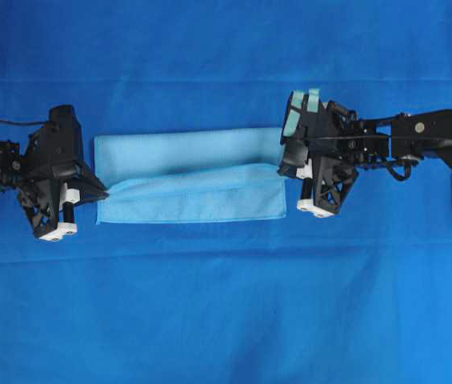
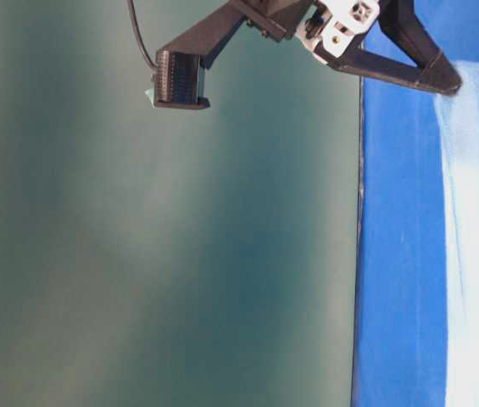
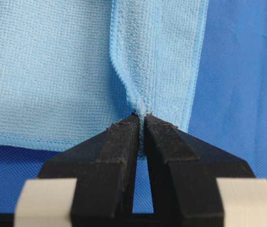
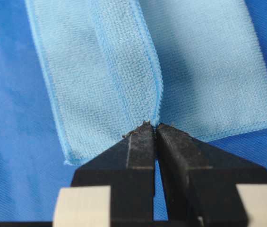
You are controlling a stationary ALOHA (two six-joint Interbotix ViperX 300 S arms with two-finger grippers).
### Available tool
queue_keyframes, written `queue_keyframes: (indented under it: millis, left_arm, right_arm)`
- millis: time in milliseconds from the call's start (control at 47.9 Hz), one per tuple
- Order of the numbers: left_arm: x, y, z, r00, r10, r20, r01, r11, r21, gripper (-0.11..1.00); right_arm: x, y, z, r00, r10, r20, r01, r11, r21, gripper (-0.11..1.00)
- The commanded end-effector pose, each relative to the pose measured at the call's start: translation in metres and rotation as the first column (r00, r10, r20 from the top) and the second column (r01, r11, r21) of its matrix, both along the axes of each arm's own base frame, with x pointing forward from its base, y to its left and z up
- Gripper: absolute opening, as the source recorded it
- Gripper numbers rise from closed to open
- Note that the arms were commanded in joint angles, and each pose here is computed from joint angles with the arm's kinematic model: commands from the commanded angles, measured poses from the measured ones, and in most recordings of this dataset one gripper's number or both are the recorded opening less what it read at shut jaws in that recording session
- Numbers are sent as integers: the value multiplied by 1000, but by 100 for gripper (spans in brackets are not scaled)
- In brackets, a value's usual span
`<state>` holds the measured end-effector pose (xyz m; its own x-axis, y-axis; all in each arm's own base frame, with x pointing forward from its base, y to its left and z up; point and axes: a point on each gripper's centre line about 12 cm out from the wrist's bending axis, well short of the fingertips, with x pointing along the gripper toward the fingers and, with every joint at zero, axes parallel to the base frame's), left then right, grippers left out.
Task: Fold the light blue towel.
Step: 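Pull both held corners toward the bottom edge, folding the towel in half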
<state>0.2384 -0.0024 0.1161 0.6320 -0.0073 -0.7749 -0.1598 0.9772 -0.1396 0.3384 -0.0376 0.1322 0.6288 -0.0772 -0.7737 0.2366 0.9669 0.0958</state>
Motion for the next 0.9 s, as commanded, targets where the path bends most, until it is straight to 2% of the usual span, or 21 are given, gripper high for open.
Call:
queue_keyframes:
  millis: [0,271,459,501,543,668,710,773,877]
  left_arm:
    - [1,-1,0,1000,-6,2,6,1000,1,2]
    - [-1,-1,-10,1000,-4,-14,4,1000,1,2]
    - [4,-1,-5,999,-3,32,3,1000,1,4]
    - [4,-1,-4,999,-3,43,3,1000,2,9]
    - [5,-1,-3,999,-3,48,3,1000,2,19]
    - [4,-1,2,998,-2,64,2,1000,-1,56]
    - [4,-2,5,998,-5,70,5,1000,-1,68]
    - [2,-3,9,997,-8,80,8,1000,-3,81]
    - [-2,-3,20,995,-14,100,14,1000,2,76]
  right_arm:
    - [2,0,6,1000,-6,27,6,1000,4,3]
    - [8,0,-6,1000,-13,23,12,1000,13,3]
    - [8,3,-6,1000,-8,20,8,1000,18,6]
    - [9,4,-5,1000,-5,23,4,1000,19,15]
    - [9,7,-5,1000,1,22,-2,1000,19,30]
    - [8,15,1,999,26,32,-27,1000,15,62]
    - [8,17,5,999,34,40,-34,999,14,64]
    - [7,21,15,997,45,61,-46,999,11,60]
    - [2,24,30,994,64,89,-64,998,-3,58]
